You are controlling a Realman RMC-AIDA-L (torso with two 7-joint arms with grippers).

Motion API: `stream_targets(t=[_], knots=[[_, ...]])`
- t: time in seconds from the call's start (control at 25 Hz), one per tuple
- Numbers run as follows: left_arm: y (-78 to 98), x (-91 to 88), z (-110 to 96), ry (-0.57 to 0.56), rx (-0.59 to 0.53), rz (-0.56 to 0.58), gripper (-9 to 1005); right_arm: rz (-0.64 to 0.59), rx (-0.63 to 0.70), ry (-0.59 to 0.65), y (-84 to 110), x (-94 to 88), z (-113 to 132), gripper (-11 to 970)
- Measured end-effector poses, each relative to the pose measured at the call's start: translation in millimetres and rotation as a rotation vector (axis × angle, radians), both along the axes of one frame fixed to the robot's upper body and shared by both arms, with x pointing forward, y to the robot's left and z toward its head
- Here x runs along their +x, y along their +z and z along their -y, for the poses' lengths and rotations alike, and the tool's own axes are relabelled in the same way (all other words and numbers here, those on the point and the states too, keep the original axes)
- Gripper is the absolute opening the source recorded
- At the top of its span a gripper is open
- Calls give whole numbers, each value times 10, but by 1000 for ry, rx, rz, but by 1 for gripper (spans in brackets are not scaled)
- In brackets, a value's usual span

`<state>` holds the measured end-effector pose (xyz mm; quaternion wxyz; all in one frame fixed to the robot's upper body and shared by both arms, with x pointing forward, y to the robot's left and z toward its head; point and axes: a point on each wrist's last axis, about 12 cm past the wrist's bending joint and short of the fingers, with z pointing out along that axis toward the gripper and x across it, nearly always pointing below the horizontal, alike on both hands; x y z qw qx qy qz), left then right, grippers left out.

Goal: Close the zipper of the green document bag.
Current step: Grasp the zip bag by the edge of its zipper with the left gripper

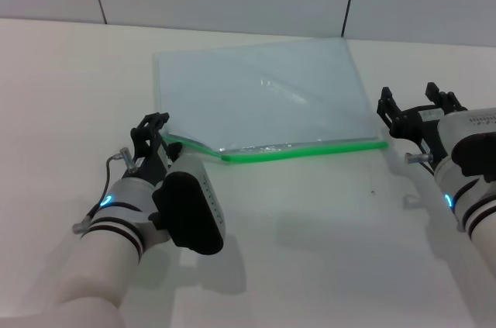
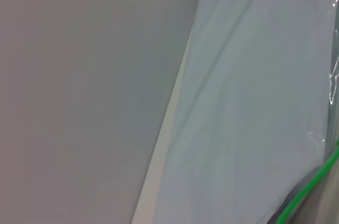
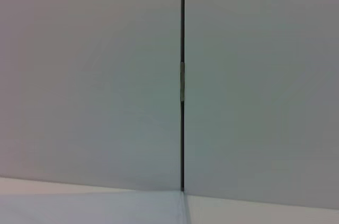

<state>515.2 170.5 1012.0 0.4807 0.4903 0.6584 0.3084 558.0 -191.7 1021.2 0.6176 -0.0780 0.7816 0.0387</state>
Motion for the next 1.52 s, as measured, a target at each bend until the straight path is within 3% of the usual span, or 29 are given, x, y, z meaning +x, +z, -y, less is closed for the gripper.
stream_targets(t=[0.56, 1.52], knots=[[33, 60, -77, 53, -6, 25, 569, 1, -3, 12, 4, -1, -24, 748], [11, 98, -88, 33, 20, 15, 562, 5, -17, 29, 20, -15, -82, 747]])
